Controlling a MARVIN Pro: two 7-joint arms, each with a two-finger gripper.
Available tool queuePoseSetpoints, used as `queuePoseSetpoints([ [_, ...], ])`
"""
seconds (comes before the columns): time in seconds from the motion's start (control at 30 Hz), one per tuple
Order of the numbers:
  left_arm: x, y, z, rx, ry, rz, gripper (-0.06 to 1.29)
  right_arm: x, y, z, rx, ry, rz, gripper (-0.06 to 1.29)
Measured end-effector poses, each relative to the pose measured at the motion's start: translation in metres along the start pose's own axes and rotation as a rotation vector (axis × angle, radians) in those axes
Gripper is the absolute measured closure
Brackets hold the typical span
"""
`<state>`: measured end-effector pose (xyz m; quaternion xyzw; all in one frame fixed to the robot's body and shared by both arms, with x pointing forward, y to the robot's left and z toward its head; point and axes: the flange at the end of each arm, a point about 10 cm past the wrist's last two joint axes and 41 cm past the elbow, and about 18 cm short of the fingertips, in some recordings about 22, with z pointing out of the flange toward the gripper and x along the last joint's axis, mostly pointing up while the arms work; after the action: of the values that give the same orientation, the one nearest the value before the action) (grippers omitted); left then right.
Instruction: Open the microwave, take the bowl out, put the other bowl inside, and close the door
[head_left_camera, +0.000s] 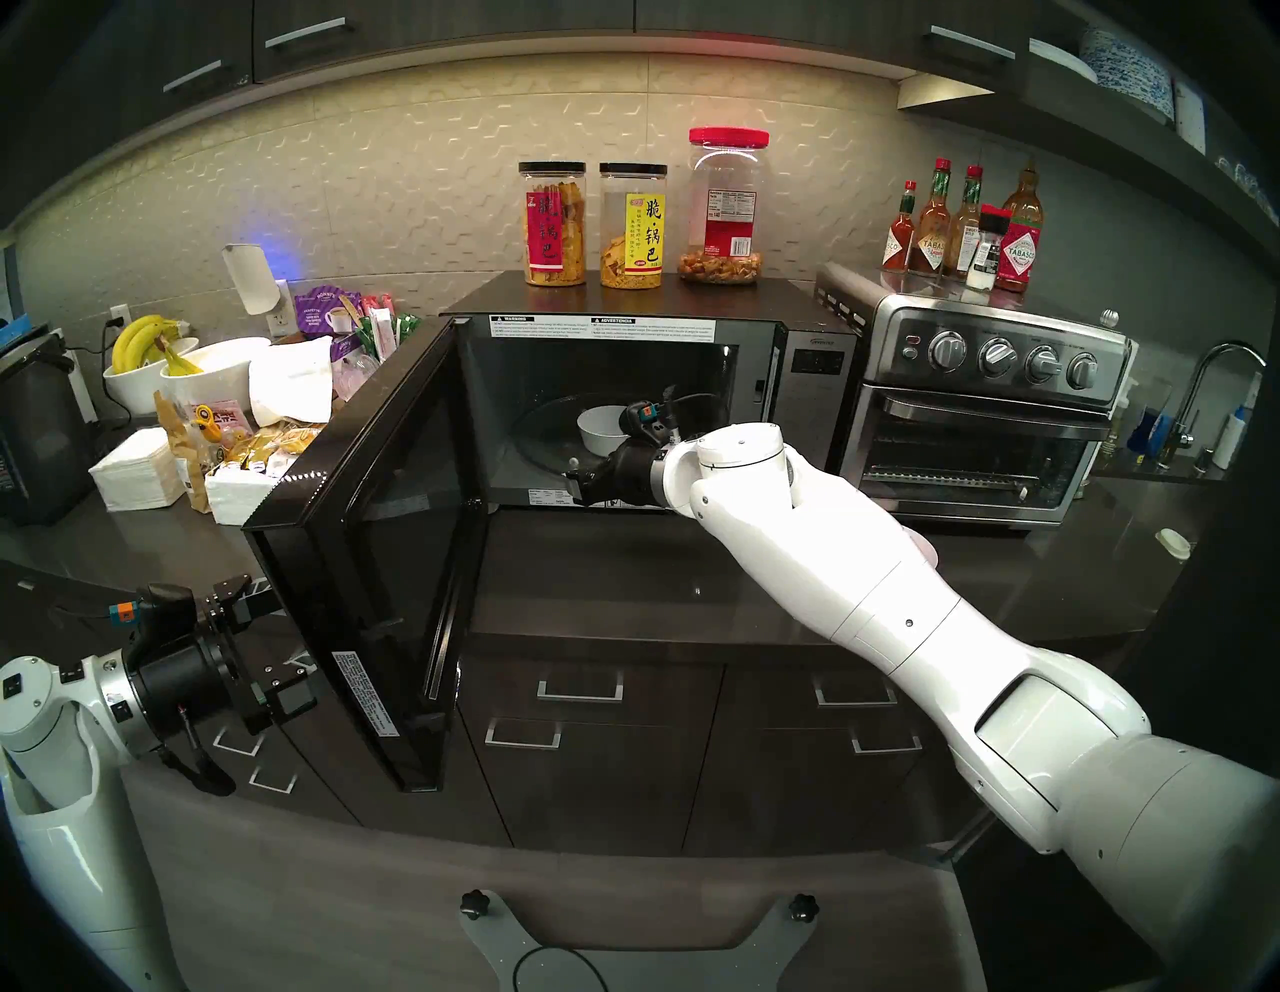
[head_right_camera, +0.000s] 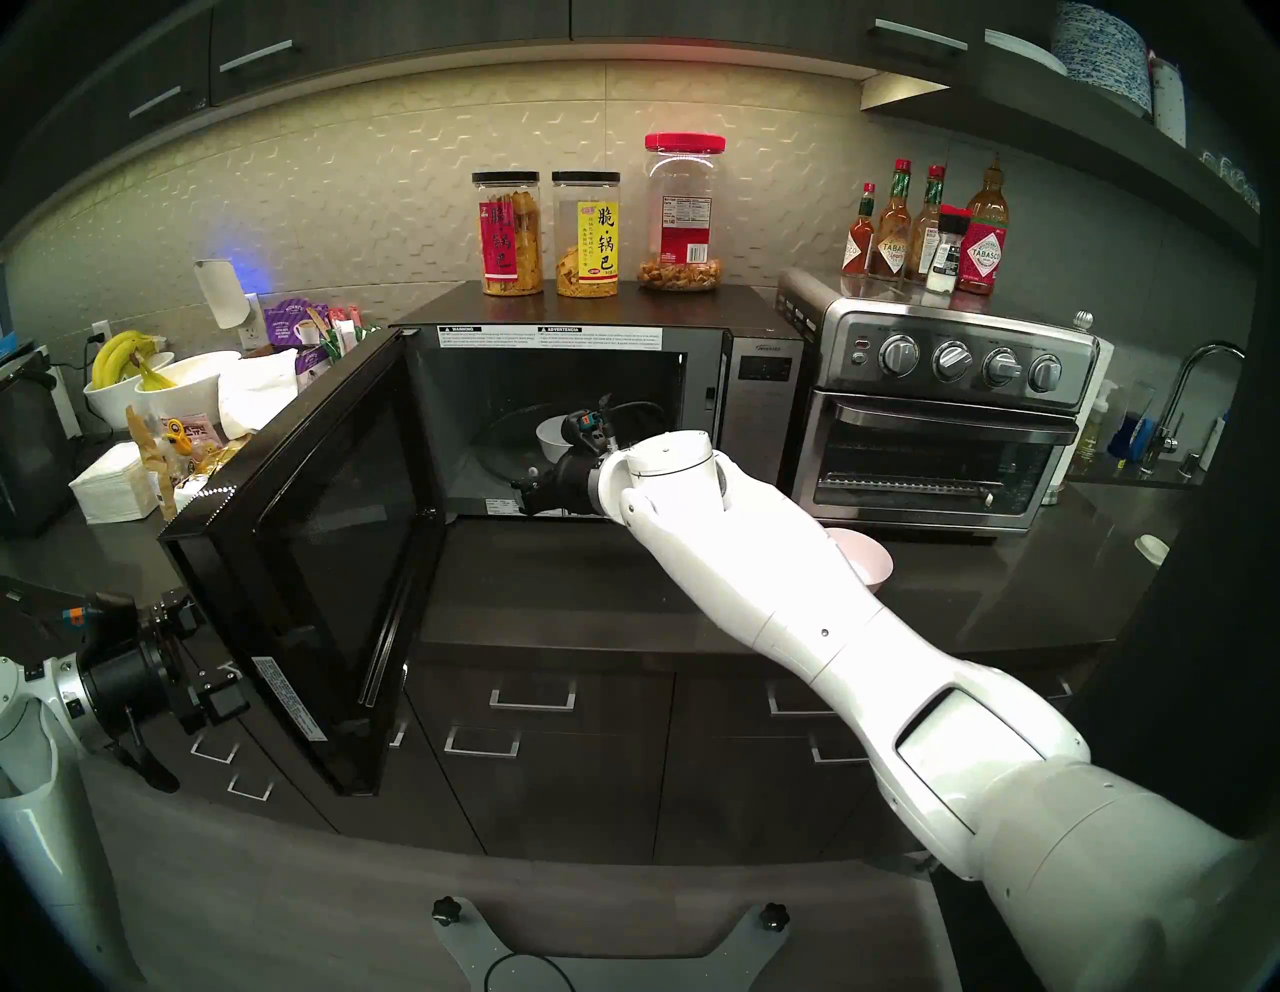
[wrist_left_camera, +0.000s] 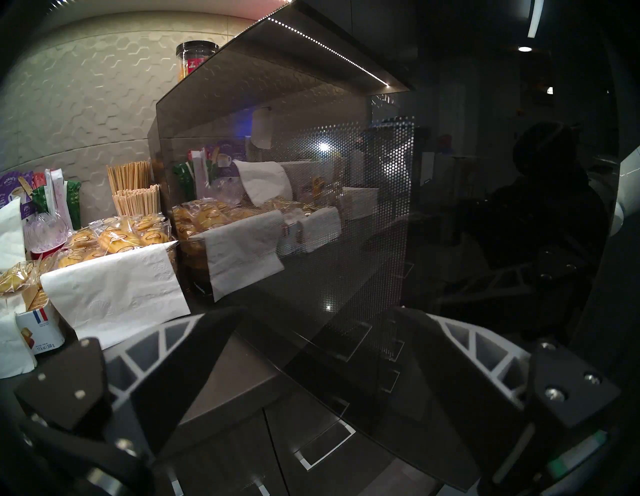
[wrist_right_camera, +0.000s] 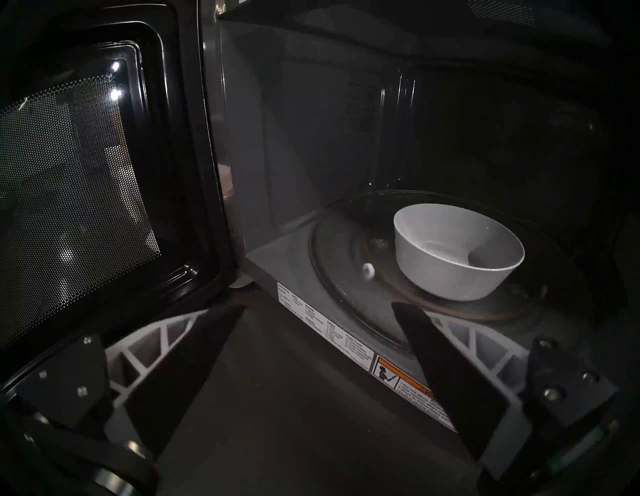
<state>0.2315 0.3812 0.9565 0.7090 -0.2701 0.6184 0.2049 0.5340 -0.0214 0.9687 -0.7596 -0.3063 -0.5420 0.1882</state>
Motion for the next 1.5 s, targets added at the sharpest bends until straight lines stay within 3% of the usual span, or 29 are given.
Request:
queuePoseSetpoints([
  [0.83, 0.000, 0.000, 0.000, 0.000, 0.000, 0.000, 0.00, 0.003, 0.000, 0.000, 0.001, 0.009, 0.001, 0.01],
  [1.5, 0.000, 0.000, 0.000, 0.001, 0.000, 0.000, 0.00, -0.004, 0.000, 0.018, -0.068, -0.026, -0.017, 0.01],
])
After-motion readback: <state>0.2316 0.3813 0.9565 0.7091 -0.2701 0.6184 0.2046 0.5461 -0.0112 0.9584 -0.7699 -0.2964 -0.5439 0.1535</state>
